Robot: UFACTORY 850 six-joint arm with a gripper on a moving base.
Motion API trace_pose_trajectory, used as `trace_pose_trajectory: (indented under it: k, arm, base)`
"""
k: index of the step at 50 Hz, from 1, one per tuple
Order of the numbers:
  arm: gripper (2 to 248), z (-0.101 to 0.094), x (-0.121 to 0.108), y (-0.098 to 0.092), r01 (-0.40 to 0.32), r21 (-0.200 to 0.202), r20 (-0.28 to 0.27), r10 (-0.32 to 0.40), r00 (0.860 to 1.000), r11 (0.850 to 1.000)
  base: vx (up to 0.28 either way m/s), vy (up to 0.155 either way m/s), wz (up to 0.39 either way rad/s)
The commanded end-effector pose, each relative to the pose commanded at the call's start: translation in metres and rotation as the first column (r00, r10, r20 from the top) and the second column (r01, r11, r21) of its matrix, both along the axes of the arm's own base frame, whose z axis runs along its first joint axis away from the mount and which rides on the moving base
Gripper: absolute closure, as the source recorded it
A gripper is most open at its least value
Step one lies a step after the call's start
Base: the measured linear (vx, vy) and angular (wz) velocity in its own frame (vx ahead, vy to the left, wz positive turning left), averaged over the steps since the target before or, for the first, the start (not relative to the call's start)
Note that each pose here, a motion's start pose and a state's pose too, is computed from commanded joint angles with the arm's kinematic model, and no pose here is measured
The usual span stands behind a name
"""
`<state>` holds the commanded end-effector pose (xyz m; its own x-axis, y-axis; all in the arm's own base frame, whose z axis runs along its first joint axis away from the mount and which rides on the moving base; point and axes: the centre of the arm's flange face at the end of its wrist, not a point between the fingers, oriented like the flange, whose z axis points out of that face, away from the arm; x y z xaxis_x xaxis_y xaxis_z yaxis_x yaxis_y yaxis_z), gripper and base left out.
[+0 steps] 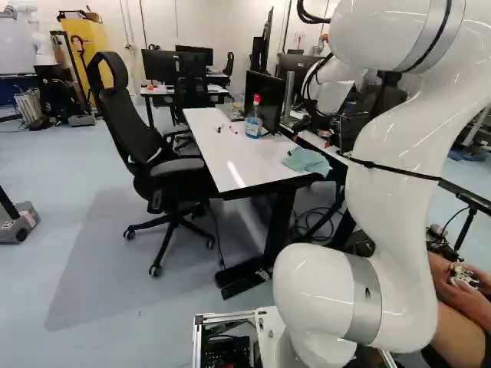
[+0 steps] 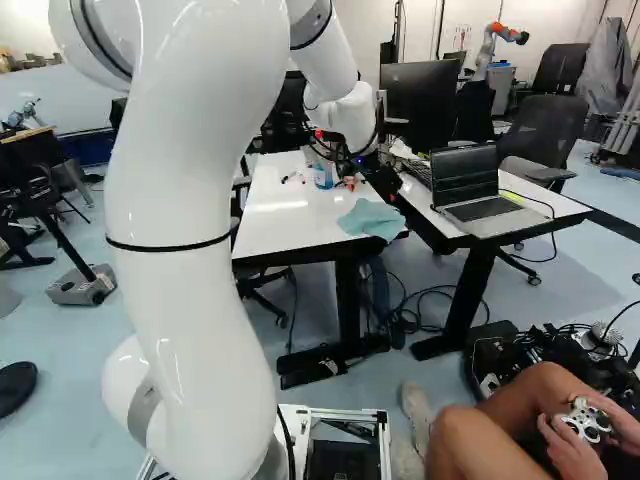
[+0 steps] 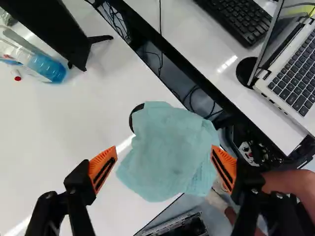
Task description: Clean the table with the green towel
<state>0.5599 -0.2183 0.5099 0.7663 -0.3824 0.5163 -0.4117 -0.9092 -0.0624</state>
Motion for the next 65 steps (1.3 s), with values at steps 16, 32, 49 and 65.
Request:
trace_pose_trajectory:
  k: [16, 32, 49, 65]
  arm:
    - [3, -0.007, -0.010, 0.017, -0.021, -0.022, 0.036, 0.022, 0.999, 1.000]
    - [3, -0.018, -0.025, 0.041, -0.049, -0.052, 0.085, 0.053, 0.995, 0.997]
    - [3, -0.033, -0.050, 0.072, -0.086, -0.092, 0.153, 0.100, 0.983, 0.992]
    - [3, -0.051, -0.083, 0.106, -0.128, -0.137, 0.232, 0.157, 0.960, 0.982]
  base:
    - [0.000, 0.000, 0.000]
    - [0.000, 0.000, 0.000]
    - [0.000, 0.000, 0.000]
    - [0.000, 0.000, 0.000]
